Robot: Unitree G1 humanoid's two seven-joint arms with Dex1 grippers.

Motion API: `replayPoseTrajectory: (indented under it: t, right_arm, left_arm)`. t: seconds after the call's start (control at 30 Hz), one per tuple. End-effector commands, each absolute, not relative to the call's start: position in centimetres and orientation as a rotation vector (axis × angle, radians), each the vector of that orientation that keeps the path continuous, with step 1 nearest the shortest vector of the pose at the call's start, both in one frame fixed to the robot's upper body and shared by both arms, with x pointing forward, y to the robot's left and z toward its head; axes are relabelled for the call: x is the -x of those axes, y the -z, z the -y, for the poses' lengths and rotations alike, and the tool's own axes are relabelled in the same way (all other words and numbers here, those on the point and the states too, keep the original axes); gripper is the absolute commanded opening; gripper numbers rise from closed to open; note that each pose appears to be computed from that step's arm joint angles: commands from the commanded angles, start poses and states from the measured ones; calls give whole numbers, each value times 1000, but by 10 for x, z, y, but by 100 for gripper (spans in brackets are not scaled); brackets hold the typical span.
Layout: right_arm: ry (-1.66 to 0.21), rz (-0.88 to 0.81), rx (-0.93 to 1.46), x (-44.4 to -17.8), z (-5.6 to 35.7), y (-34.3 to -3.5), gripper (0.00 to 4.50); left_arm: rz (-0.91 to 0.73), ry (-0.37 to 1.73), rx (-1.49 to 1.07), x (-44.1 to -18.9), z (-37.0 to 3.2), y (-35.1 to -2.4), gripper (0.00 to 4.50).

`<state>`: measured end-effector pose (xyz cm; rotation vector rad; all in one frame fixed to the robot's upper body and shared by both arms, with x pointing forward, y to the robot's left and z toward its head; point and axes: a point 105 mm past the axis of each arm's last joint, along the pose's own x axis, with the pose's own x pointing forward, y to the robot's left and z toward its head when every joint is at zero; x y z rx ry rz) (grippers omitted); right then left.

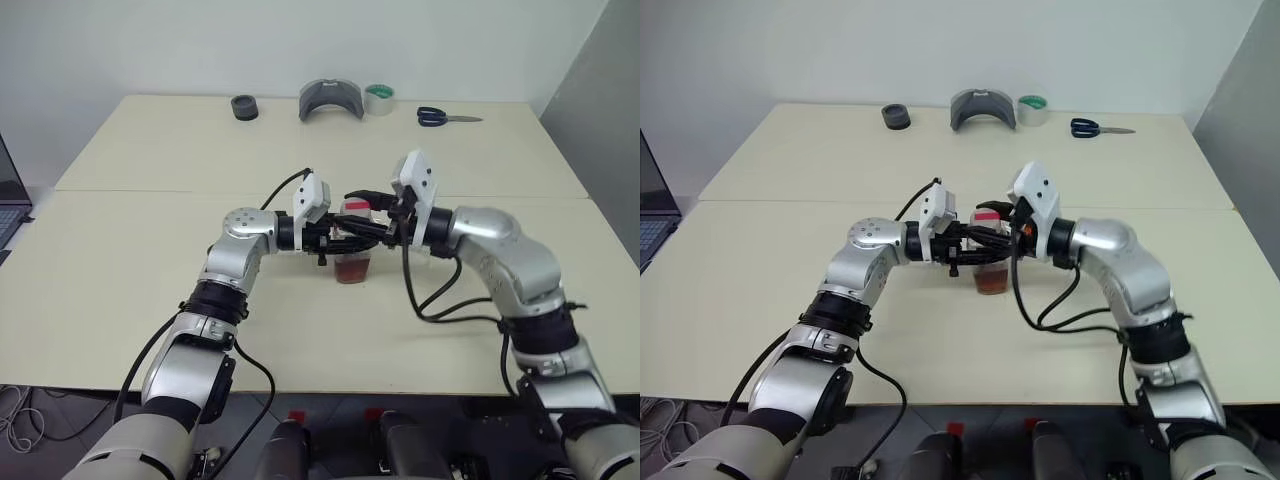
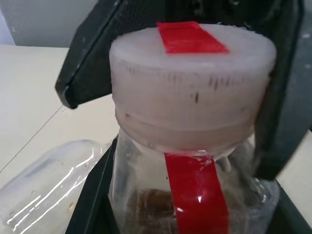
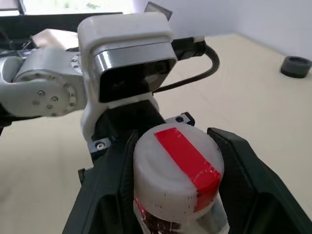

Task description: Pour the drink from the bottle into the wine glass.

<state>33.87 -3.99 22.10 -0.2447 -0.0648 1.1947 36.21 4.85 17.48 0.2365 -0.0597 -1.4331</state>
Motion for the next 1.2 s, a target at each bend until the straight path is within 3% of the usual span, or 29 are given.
replayPoseTrajectory:
  t: [0.03, 0.17, 0.23, 0.43, 1.03, 1.2]
  right_arm:
    - [-1089, 154, 242, -346, 52, -235, 267]
    - [-960, 228, 265, -332, 63, -247, 387]
    - [-909, 253, 255, -314, 58, -248, 399]
    - [-655, 283, 193, -307, 37, -246, 399]
    - [-524, 245, 111, -322, 21, -238, 399]
    - [-546, 246, 111, -321, 18, -236, 236]
  left_arm:
    - [142, 1421, -287, -362, -52, -197, 180]
    - [143, 1398, -282, -364, -53, -195, 180]
    - [140, 1386, -279, -366, -54, -195, 180]
    - [141, 1368, -272, -372, -51, -196, 180]
    - [154, 1344, -282, -378, -51, -197, 180]
    - [153, 1338, -284, -378, -52, -197, 180]
